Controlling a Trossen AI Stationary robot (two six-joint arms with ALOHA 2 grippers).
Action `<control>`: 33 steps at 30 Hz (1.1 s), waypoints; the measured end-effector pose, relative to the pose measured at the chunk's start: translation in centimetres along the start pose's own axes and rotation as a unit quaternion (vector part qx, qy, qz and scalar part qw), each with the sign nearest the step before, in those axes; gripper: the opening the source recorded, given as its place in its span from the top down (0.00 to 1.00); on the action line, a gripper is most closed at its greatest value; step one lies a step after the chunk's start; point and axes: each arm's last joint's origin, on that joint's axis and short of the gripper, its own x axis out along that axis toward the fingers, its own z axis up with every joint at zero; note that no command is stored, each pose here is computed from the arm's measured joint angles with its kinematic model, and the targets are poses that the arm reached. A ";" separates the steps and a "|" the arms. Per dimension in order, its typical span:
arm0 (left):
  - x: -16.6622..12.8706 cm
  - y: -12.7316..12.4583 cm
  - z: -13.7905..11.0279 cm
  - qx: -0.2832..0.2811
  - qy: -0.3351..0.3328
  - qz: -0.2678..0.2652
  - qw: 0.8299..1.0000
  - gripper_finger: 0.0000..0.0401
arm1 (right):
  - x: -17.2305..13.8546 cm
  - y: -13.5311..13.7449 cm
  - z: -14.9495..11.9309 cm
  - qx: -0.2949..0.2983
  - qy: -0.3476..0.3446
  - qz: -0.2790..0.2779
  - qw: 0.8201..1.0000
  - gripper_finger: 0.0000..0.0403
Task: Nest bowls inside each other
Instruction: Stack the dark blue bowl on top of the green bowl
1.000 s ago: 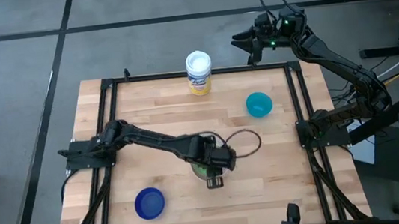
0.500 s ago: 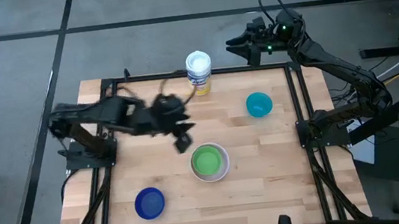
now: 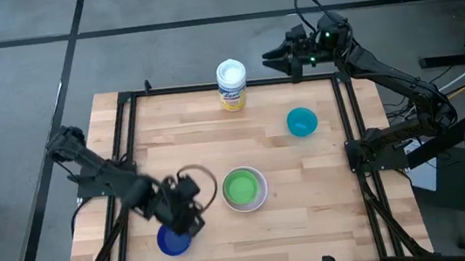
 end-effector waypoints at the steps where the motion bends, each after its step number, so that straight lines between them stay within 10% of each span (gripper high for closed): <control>1: 0.7 0.0 -1.0 -0.007 0.008 -0.006 1.000 0.61 | 0.0 0.0 -0.1 0.002 0.003 -0.001 1.000 0.58; 10: 5.0 2.1 -5.9 -0.020 0.045 0.022 0.999 0.53 | 0.0 -0.1 -0.3 0.008 0.011 -0.001 1.000 0.55; 33: 5.4 6.5 -8.3 0.031 0.191 0.061 0.979 0.53 | 0.5 0.5 -0.8 0.022 0.033 0.006 0.999 0.55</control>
